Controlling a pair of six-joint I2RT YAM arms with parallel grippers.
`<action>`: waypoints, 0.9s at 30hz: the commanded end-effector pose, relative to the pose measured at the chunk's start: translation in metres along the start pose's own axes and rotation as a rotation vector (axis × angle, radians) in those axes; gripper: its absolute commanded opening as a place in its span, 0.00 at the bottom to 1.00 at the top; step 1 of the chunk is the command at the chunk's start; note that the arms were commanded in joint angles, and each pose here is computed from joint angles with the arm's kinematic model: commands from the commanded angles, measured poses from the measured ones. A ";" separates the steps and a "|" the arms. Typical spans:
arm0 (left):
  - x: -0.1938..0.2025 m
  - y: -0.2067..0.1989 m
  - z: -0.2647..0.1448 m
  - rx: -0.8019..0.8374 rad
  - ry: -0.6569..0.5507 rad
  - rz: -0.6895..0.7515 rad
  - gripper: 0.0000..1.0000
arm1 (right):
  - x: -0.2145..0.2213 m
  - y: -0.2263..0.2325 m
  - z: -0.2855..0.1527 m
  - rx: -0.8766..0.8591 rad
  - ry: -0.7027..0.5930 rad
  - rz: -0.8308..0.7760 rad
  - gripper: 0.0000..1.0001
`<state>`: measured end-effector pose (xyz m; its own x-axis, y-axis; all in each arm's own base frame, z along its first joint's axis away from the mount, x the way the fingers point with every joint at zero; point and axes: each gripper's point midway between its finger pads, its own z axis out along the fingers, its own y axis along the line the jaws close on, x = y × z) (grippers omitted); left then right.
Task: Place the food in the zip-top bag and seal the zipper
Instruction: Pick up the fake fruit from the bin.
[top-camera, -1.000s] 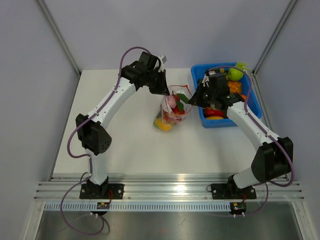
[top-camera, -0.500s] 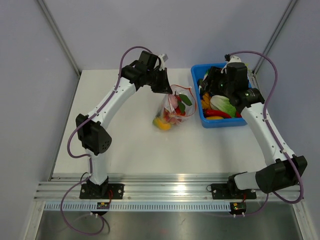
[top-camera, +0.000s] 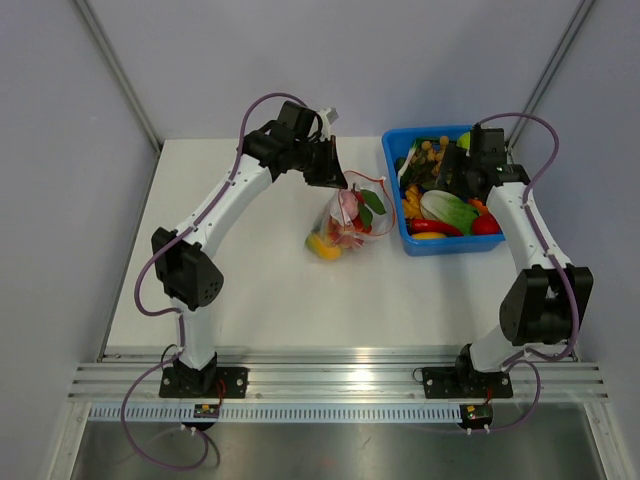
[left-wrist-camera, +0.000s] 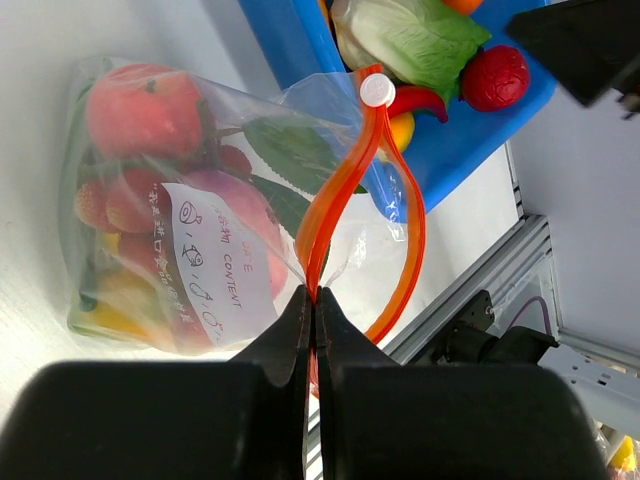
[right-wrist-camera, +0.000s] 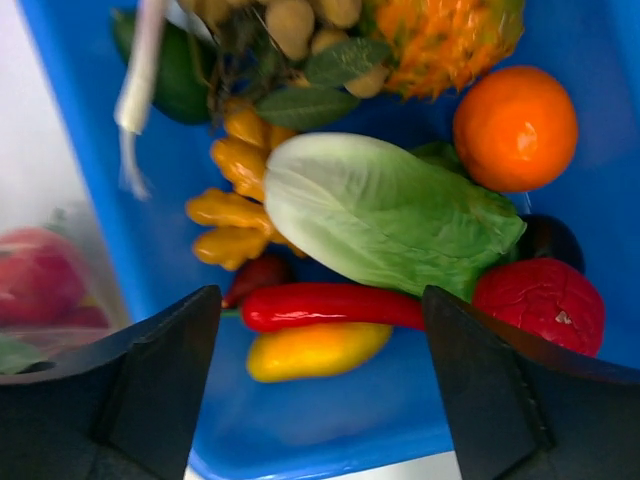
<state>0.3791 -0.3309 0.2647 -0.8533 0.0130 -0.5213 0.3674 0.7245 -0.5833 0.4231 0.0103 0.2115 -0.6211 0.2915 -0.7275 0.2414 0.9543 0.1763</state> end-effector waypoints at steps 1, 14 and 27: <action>-0.020 -0.035 -0.031 0.111 -0.097 0.077 0.00 | -0.001 -0.013 0.009 0.056 0.043 -0.159 0.92; -0.013 -0.033 -0.029 0.119 -0.088 0.071 0.00 | 0.013 -0.080 0.020 0.361 0.080 -0.285 0.98; -0.008 -0.031 -0.026 0.124 -0.076 0.068 0.00 | 0.058 -0.119 0.035 0.412 0.176 -0.174 1.00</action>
<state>0.3715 -0.3326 0.2641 -0.8516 0.0200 -0.5238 0.3874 0.6972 -0.6032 0.3829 -0.0837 0.1274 -0.8076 0.1412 -0.5726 0.3398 0.9049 -0.2562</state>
